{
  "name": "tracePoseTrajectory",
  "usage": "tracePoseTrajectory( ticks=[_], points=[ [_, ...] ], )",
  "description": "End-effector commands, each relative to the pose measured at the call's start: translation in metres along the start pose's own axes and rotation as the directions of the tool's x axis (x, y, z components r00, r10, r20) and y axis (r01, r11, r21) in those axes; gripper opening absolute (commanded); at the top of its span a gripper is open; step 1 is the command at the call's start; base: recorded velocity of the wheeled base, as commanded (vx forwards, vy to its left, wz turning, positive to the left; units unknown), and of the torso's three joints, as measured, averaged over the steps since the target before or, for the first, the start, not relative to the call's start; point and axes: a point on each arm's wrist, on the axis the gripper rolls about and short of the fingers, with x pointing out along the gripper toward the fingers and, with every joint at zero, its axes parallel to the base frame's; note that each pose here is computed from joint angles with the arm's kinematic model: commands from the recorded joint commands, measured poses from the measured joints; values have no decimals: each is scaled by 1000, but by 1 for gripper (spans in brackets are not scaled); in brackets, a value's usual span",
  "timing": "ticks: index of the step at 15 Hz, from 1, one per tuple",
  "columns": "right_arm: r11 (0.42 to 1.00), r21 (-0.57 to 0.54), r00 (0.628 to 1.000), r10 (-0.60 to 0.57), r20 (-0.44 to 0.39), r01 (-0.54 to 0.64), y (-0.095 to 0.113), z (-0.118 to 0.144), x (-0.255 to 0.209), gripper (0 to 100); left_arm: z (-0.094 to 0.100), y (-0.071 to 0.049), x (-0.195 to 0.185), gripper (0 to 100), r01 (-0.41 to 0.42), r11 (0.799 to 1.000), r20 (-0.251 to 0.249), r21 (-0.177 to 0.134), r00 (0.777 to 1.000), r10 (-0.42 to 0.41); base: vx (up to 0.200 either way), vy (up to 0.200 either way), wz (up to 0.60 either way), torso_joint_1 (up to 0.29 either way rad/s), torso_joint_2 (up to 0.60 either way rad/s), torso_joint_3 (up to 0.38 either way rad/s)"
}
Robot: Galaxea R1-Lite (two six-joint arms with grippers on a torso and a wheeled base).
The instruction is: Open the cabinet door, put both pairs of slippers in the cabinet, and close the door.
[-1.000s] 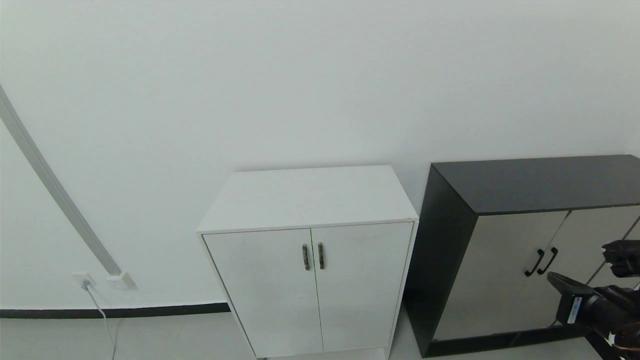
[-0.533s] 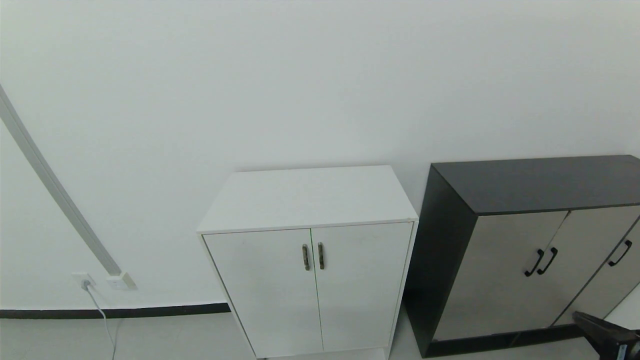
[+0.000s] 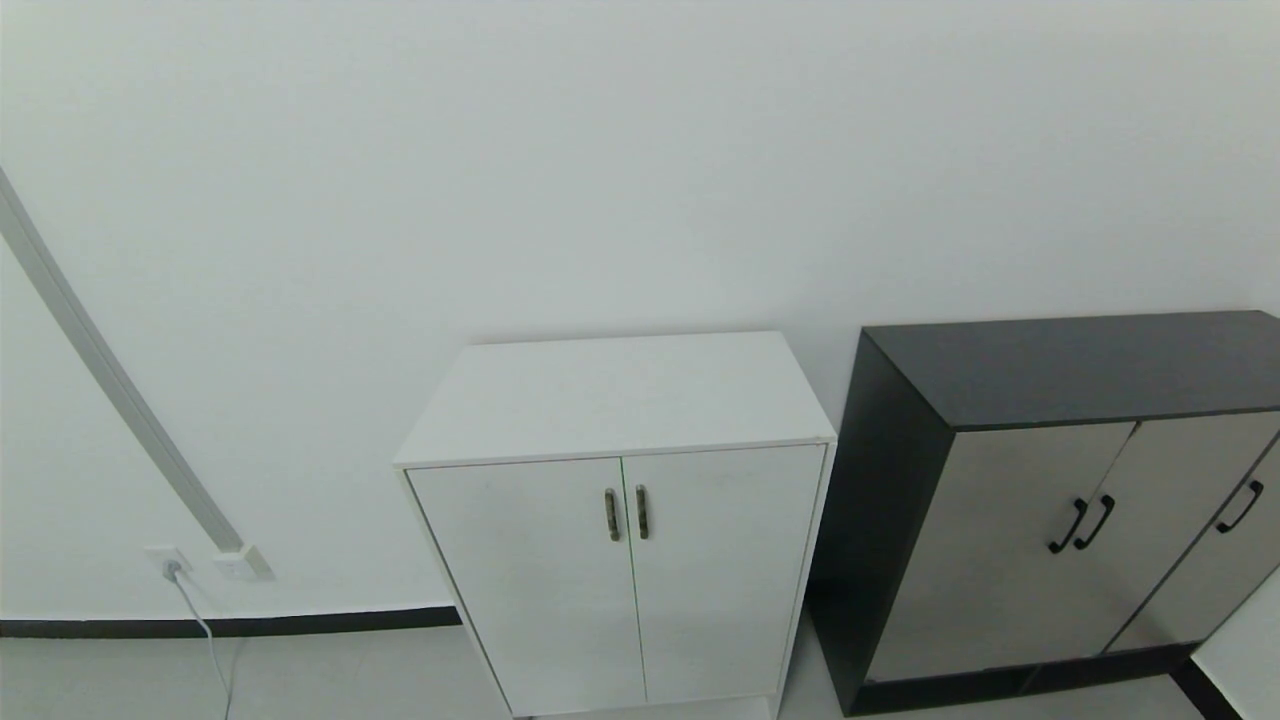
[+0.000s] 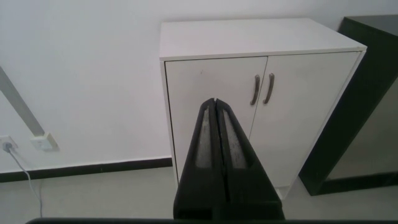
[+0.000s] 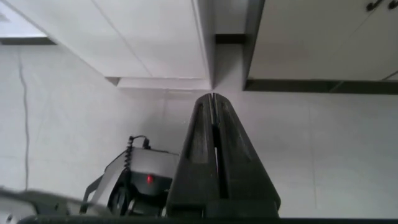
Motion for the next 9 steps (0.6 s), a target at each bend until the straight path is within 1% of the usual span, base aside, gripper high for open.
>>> tracePoseTrajectory(
  ticks=[1, 4, 6, 7, 9],
  points=[
    [1000, -9, 998, 20, 65, -19, 0, -11, -16, 0, 0, 0, 0, 0, -1, 1000, 0, 0, 1000, 1, 0, 0, 0, 0, 0, 0],
    [998, -51, 993, 27, 118, -21, 0, -29, -32, 0, 0, 0, 0, 0, -1, 1000, 0, 2, 1000, 1, 0, 0, 0, 0, 0, 0],
    [998, -62, 985, 25, 172, -14, 0, -29, -38, 0, 0, 0, 0, 0, -1, 1000, 0, 2, 1000, 1, 0, 0, 0, 0, 0, 0],
    [998, -62, 983, 12, 185, -1, 0, -30, -39, 0, 0, 0, 0, 0, -1, 1000, 0, 0, 1000, 1, 0, 0, 0, 0, 0, 0],
    [990, -114, 973, -60, 224, 88, -2, -32, -41, 0, 0, 0, 0, 0, -1, 1000, 2, 0, 1000, 1, 0, 0, 0, 0, 0, 0]
  ],
)
